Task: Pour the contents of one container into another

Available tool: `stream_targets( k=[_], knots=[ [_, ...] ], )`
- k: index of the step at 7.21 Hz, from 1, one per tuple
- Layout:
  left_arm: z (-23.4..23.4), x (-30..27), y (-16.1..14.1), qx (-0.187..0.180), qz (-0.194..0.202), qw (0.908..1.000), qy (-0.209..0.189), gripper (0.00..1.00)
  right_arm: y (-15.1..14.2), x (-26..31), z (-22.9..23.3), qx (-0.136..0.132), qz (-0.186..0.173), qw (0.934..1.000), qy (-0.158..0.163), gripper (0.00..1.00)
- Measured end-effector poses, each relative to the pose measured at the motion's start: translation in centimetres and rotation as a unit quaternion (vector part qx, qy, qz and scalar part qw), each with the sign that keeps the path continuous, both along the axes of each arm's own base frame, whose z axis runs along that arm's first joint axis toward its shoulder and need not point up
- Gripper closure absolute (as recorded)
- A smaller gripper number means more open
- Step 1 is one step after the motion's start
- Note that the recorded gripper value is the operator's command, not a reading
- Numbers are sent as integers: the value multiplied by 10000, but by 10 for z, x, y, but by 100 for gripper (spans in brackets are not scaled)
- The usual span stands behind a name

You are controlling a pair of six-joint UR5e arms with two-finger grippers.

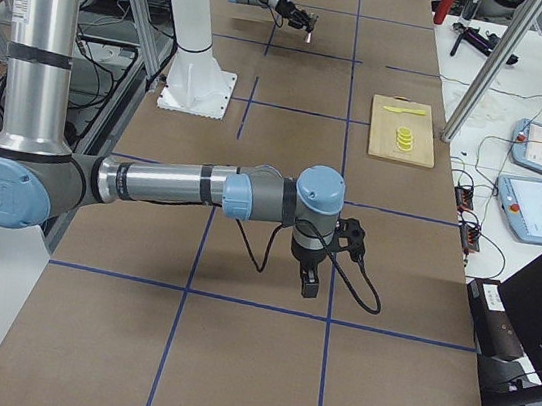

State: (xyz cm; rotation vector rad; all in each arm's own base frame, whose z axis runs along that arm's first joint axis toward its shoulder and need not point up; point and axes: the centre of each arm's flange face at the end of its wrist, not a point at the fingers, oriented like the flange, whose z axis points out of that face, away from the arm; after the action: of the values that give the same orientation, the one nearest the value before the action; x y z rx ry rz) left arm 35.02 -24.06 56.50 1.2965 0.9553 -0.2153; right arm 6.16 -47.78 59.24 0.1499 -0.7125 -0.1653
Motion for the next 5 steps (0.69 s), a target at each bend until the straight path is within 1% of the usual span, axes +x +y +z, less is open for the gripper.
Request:
stream_targets(
  k=[2, 5],
  knots=[
    [-5, 8, 1, 6, 26, 10000, 55, 100, 0, 0, 0, -3, 1, 10000, 2, 0],
    [1, 12, 2, 5, 48, 10000, -14, 100, 0, 0, 0, -2, 0, 10000, 7, 0]
  ],
)
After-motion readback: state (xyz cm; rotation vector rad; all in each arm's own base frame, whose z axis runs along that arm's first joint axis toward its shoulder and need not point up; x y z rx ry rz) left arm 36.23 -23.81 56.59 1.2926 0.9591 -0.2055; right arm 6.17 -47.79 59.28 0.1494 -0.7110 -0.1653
